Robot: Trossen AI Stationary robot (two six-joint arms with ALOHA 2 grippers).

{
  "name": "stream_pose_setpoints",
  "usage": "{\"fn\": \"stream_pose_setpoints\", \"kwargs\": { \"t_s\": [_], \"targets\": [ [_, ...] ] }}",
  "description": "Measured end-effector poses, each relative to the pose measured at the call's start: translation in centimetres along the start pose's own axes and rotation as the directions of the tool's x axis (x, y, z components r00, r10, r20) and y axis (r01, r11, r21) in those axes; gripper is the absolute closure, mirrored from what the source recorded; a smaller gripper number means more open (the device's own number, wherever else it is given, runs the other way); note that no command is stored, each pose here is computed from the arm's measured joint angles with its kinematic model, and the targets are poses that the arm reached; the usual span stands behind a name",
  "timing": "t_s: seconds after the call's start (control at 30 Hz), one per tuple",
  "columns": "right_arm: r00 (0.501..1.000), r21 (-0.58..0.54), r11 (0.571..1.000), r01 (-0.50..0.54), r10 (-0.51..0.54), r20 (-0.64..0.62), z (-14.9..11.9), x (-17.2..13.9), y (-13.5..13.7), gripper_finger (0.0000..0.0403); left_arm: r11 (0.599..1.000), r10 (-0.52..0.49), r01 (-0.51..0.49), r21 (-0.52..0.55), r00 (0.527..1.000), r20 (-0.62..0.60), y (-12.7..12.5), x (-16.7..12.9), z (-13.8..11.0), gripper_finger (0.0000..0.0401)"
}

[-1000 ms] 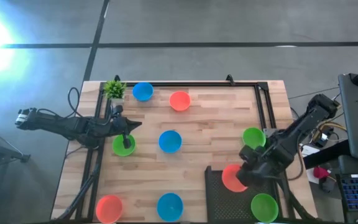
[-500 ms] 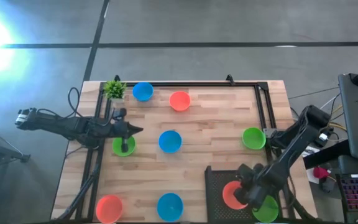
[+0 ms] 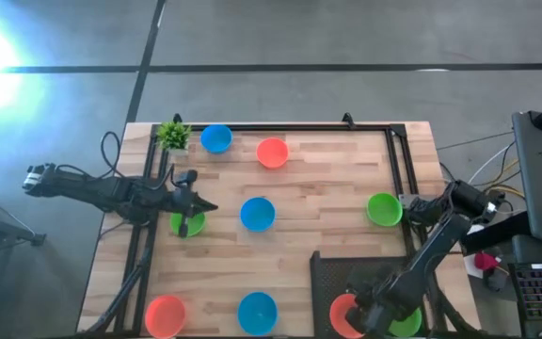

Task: Pick & Place Mini bowls
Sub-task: Put the top right orange bowl on the shelf

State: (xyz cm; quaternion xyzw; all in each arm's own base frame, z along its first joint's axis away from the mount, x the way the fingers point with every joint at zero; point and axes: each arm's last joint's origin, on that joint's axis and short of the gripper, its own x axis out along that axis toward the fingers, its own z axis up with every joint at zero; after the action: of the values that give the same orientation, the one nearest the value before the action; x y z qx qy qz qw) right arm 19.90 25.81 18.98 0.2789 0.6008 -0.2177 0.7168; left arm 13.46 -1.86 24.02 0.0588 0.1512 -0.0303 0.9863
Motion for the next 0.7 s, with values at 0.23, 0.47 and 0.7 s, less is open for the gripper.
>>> {"fn": "stream_pose_setpoints", "kwargs": {
  "t_s": [0.23, 0.47, 0.7],
  "targets": [
    [0.999, -0.016, 0.999, 0.037, -0.037, 0.005, -0.6, 1.1, 0.2, 0.0394, 0.995, -0.096, 0.094, 0.021, 0.992, 0.077, -0.2, 0.0, 0.7, 0.0401],
    [0.999, -0.024, 0.999, 0.031, -0.031, 0.029, -0.8, 1.2, 0.2, 0.0394, 0.995, -0.093, 0.096, -0.028, 0.990, 0.103, -0.2, 0.0, 1.7, 0.0401],
    [0.999, -0.022, 0.999, 0.029, -0.028, 0.027, -0.8, 1.2, 0.2, 0.0394, 0.994, -0.104, 0.104, -0.016, 0.995, -0.012, -0.2, 1.2, 2.9, 0.0401]
  ]
}}
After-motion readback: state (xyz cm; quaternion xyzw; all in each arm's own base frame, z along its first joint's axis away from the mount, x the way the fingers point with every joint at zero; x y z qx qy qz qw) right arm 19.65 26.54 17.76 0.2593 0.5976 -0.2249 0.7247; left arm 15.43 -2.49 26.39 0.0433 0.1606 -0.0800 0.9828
